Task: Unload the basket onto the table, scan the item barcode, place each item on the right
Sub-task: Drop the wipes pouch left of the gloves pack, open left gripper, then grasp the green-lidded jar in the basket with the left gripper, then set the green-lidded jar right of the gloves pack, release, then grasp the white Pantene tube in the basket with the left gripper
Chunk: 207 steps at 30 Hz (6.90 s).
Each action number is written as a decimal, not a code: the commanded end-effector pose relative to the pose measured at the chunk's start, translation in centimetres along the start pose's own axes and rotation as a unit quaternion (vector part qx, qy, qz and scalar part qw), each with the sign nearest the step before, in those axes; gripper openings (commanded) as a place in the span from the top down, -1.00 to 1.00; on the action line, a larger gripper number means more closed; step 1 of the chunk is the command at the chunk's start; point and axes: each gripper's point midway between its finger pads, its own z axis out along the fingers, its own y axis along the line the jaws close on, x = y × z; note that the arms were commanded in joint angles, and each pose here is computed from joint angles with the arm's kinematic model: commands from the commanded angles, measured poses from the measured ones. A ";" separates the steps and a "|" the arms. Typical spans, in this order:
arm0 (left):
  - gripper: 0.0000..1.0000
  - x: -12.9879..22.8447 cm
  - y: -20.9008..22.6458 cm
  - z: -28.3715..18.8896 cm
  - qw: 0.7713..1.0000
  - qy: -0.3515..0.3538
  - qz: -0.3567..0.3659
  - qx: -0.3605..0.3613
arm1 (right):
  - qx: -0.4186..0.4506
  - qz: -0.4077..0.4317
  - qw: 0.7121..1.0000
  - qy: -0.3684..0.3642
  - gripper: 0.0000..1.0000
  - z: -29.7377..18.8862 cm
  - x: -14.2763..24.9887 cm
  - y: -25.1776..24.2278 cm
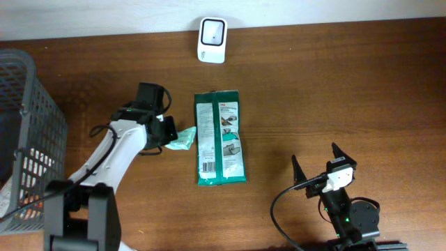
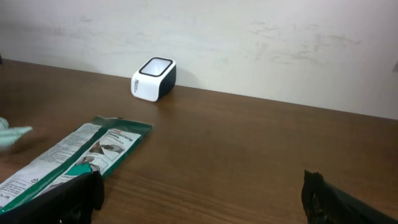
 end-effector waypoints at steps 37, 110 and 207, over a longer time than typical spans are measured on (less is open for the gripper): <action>-0.26 -8.3 25.1 -33.6 0.875 -0.346 -0.295 -0.165 | -0.001 0.004 1.000 0.000 -0.97 0.0 0.2 0.1; 0.10 -10.0 -4.2 -16.6 0.981 -0.187 0.018 0.058 | -0.001 0.004 1.000 0.000 -0.97 0.0 0.2 0.1; -0.54 5.2 41.8 -0.7 0.965 0.118 -0.120 -0.200 | -0.001 0.004 1.000 0.000 -0.97 0.0 0.2 0.1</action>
